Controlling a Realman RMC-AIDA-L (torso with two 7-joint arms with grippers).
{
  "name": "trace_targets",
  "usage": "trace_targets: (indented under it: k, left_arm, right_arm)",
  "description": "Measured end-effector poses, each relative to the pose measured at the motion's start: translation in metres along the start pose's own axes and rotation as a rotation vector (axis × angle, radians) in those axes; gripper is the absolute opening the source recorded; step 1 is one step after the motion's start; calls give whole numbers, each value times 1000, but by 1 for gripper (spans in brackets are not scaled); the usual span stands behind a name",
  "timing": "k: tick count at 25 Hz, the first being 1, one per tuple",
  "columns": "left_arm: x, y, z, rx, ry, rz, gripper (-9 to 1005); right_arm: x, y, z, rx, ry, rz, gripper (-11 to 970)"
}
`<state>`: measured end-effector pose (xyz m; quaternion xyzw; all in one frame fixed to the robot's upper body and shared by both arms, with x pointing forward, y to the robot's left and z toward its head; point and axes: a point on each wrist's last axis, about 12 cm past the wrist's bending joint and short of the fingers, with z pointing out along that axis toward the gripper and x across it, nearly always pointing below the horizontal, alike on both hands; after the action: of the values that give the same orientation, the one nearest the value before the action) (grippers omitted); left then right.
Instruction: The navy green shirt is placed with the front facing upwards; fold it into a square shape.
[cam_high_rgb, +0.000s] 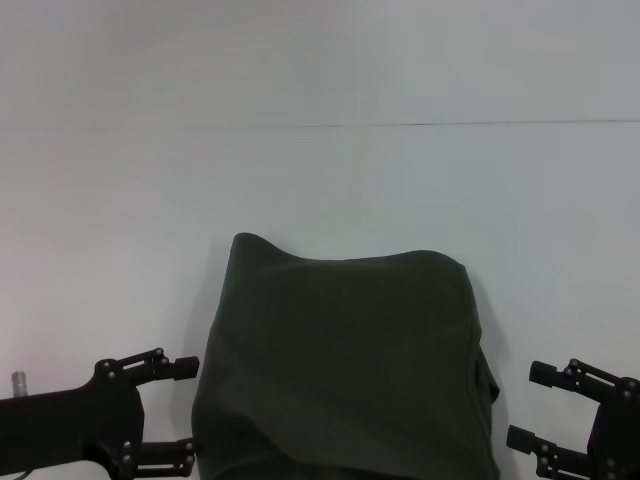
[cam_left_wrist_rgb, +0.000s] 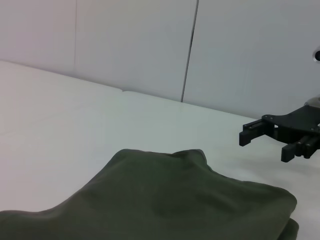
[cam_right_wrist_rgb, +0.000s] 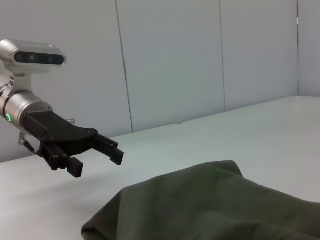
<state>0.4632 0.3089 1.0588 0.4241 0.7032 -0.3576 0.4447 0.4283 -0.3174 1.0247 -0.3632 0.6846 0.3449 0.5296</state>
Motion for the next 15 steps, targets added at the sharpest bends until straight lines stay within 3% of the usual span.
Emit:
trace_targets:
  k: [15]
  left_arm:
    - [-1, 2, 0, -11, 6, 7, 876]
  right_arm:
    - [-2, -1, 1, -2, -13, -5, 812]
